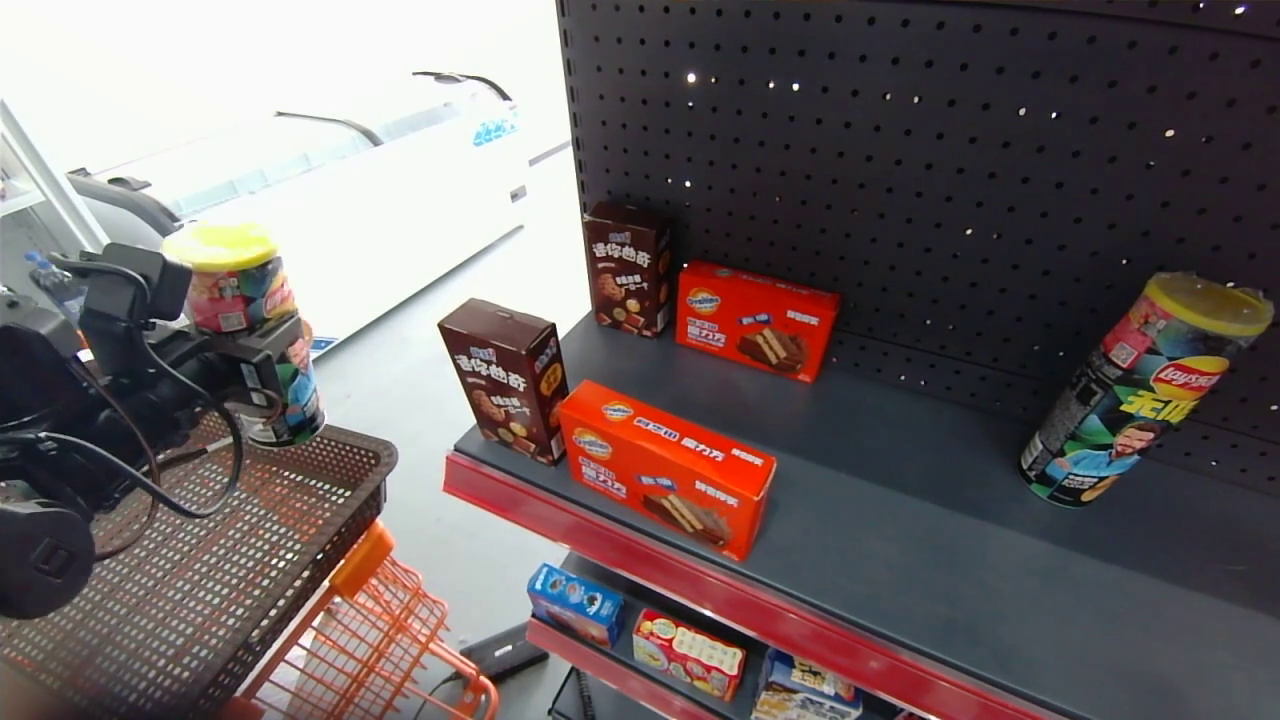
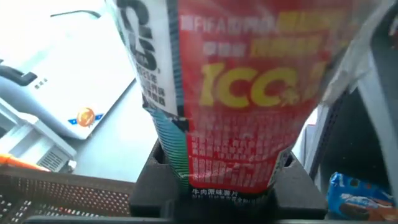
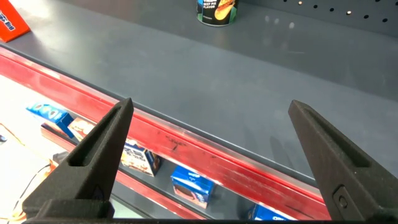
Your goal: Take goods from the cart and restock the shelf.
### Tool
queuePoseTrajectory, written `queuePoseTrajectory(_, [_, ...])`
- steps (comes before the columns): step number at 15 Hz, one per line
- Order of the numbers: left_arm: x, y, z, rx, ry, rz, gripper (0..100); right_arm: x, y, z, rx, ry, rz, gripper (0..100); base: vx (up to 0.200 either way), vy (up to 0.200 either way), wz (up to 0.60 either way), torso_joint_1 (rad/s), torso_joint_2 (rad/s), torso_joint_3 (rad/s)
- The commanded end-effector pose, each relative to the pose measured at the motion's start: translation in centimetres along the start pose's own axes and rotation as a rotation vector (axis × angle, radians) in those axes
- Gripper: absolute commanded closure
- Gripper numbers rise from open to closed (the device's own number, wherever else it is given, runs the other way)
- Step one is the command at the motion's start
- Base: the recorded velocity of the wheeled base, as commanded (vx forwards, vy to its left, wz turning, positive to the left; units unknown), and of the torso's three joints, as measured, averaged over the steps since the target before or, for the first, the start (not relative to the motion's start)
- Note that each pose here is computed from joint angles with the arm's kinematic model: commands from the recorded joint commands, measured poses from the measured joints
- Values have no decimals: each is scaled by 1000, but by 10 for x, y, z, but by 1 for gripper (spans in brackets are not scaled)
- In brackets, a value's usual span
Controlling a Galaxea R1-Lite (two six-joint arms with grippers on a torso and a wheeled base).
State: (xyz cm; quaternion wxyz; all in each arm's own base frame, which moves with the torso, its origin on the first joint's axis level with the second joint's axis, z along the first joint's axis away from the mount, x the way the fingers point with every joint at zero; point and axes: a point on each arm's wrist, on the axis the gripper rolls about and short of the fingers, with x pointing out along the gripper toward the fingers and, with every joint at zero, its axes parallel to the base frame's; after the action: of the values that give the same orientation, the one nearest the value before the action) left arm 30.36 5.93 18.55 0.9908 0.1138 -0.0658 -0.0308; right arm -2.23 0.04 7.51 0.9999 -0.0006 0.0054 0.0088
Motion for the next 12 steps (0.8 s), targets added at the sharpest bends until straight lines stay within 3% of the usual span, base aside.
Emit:
queuePoseTrajectory(1, [-27,-17,42,-13,-38,-14,100,0,0,0,0,1,2,0,0,0,0,0,0,0])
queuePoseTrajectory(3, [-43,-33,53,-30,-27,-48,100,0,0,0,0,1,1,0,0,0,0,0,0,0])
queuePoseTrajectory(4, [-54,-48,58,-50,-28,-55,100,0,0,0,0,1,2,0,0,0,0,0,0,0])
queuePoseTrajectory(6, [-63,-71,70,-93,-73,-160,100,0,0,0,0,1,1,0,0,0,0,0,0,0])
queuePoseTrajectory(8, [-70,-82,79,-100,-106,-209,100,0,0,0,0,1,1,0,0,0,0,0,0,0])
queuePoseTrajectory(9, [-83,-97,81,-139,-112,-286,100,0,0,0,0,1,1,0,0,0,0,0,0,0])
queuePoseTrajectory(12, [-97,-108,82,-165,-122,-348,100,0,0,0,0,1,1,0,0,0,0,0,0,0])
